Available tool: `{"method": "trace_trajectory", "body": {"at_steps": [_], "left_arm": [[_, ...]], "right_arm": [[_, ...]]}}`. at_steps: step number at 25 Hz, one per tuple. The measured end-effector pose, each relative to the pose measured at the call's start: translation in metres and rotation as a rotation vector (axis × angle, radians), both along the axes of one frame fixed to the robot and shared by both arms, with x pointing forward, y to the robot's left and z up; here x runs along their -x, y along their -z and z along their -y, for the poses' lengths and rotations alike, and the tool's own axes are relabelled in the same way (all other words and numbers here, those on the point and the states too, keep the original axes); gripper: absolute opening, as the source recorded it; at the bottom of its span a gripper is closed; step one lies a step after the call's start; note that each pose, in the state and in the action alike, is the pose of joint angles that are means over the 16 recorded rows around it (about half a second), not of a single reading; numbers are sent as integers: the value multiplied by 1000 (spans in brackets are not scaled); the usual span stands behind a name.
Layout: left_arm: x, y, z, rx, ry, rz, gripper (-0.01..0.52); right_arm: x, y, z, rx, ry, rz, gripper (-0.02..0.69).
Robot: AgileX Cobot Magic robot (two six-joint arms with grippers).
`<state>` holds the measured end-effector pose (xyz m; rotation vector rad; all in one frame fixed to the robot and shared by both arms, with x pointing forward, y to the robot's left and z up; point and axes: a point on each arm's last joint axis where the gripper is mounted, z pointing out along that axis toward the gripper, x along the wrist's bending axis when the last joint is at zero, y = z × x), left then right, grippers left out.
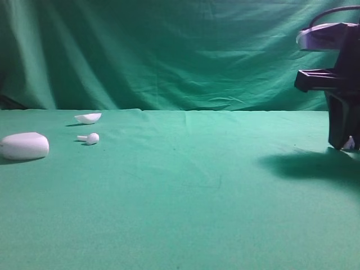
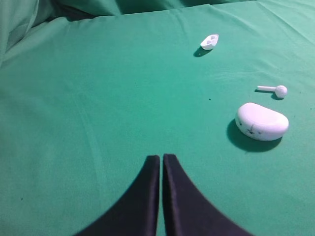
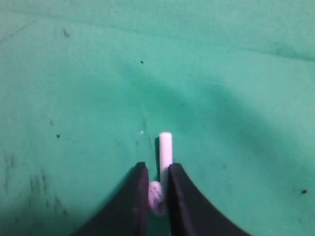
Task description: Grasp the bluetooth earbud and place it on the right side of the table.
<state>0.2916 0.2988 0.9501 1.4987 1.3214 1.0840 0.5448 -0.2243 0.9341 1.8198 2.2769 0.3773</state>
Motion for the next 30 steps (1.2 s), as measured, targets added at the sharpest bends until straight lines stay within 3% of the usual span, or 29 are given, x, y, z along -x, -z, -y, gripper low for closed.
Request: {"method": "trace_trajectory", "body": {"at_steps": [6,12,20,25,30], "left_arm": [[0,0,0,0,0,0,0],[0,0,0,0,0,0,0],[0,0,0,0,0,0,0],[0,0,0,0,0,0,0],[0,0,0,0,0,0,0]], "right_arm": [[-5,-3,-1,2,-8,-3,242],[-6,-45,-2,-12,-13,43,304],[37,-151,6,-75,-13,203,155],[99,-211,20,-125,-18,337,42],[172,-238,37,-170,-25,484,0]]}}
